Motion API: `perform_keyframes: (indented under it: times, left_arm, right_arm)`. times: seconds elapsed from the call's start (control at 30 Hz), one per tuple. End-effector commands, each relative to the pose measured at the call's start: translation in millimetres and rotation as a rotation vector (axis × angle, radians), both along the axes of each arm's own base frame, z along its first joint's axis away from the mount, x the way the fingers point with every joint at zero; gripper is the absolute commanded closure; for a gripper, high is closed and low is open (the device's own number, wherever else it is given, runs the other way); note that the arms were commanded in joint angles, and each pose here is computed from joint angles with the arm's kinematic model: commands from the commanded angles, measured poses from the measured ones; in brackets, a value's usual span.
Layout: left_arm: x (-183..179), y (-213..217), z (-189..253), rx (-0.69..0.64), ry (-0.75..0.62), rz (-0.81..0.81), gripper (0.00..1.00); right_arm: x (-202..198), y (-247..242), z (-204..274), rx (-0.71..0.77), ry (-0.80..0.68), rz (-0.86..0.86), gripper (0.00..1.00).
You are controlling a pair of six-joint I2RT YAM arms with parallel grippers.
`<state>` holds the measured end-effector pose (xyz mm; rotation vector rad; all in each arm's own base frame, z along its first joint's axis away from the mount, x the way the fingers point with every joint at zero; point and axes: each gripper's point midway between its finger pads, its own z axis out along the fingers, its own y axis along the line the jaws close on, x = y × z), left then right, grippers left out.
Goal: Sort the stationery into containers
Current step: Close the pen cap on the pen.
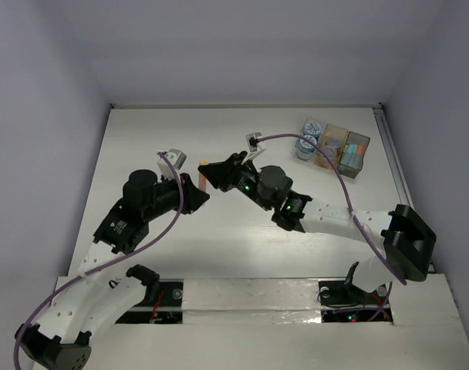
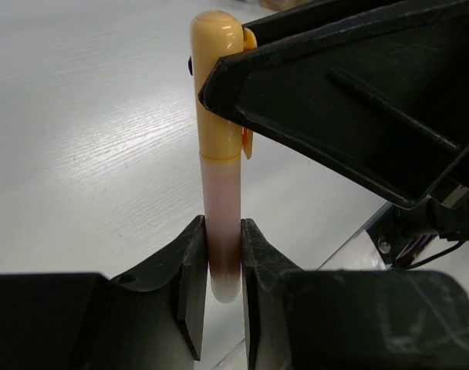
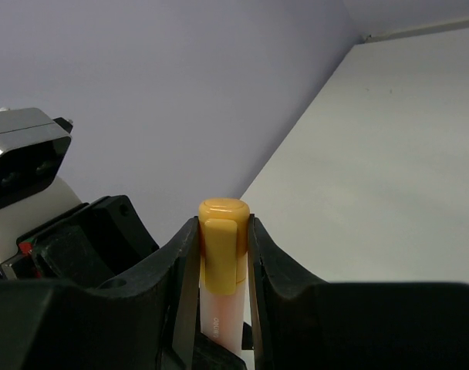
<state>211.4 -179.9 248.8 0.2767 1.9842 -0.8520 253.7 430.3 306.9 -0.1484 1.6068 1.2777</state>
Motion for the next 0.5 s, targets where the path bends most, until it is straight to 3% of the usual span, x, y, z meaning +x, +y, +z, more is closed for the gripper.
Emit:
perform_keyframes:
  times: [0.0, 0.47]
  left_arm:
    - [42, 19, 172, -0.239, -0.530, 0.188, 1.00]
    - [47, 12, 225, -0.267, -0.604, 0.175, 1.00]
  right_arm:
    - [-97, 12, -133, -0.348, 0.223, 0.302, 1.00]
    - [-131, 20, -178, -0.373, 0.323, 0.346, 1.00]
